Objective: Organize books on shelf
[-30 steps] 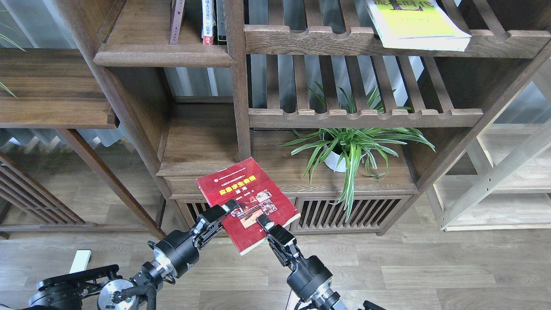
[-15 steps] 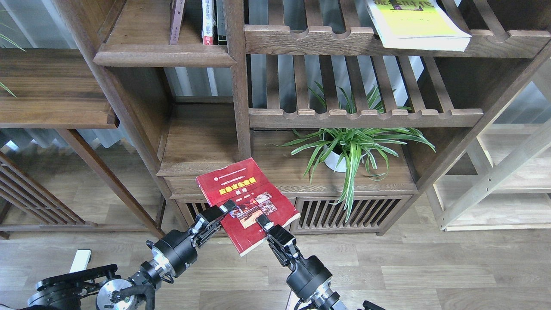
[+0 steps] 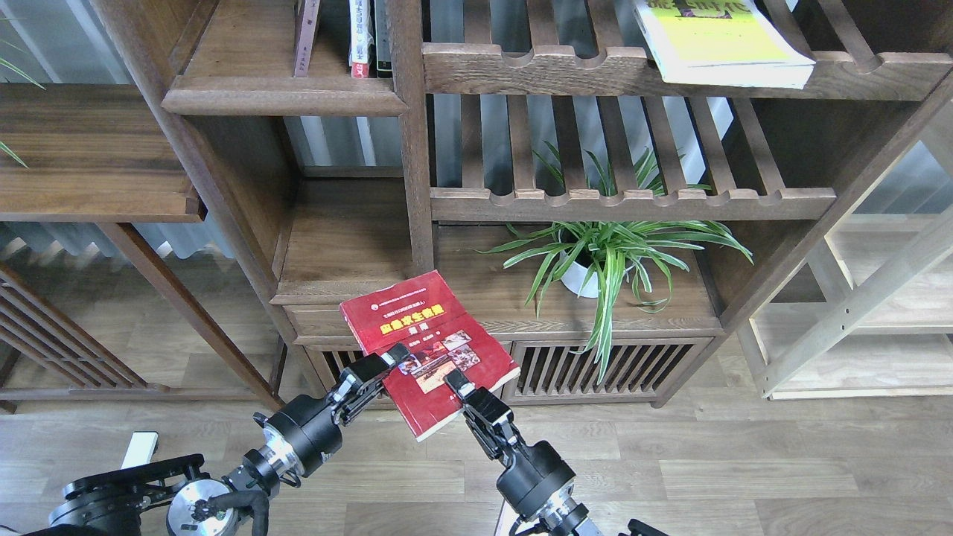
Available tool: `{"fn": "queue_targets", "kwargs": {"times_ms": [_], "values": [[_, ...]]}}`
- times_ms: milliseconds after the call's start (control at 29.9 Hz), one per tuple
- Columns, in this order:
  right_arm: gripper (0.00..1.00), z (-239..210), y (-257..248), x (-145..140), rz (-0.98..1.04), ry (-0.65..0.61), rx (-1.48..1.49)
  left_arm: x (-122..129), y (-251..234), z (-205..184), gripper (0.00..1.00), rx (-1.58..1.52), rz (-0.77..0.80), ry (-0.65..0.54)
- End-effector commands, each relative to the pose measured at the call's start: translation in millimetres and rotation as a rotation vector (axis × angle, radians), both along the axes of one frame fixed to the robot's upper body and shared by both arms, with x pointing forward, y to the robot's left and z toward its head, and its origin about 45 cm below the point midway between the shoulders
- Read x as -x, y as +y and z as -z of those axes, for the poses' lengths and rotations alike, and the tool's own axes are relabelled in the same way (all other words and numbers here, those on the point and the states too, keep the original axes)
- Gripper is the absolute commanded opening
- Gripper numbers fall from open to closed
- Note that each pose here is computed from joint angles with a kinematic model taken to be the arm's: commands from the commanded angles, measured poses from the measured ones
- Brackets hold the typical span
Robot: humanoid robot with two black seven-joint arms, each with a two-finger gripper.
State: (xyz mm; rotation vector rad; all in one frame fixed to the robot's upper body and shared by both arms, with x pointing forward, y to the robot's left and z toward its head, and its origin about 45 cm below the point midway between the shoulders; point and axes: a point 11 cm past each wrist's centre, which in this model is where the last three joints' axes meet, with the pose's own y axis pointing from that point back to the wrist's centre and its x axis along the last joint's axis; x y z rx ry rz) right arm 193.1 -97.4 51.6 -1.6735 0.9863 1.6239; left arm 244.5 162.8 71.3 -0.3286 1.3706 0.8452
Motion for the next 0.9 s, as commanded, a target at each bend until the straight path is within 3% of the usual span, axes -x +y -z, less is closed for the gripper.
{"fn": "queue_targets", "kwargs": {"times_ms": [0,167,334,869], "values": [[0.32,4,-13,-10,0.053,0.013,0.031,0,1,0,0.10,-0.003,0.000,-0.001],[0.48,13,-64,-38,0.237,0.044,0.097,-4,11,1,0.09,-0.016,-0.025,-0.005],[0.62,30,-90,-40,0.311,0.092,0.156,-8,19,5,0.06,-0.042,-0.036,-0.011],[0.64,32,-102,-43,0.347,0.096,0.168,-9,73,10,0.04,-0.228,0.005,-0.085]]}}
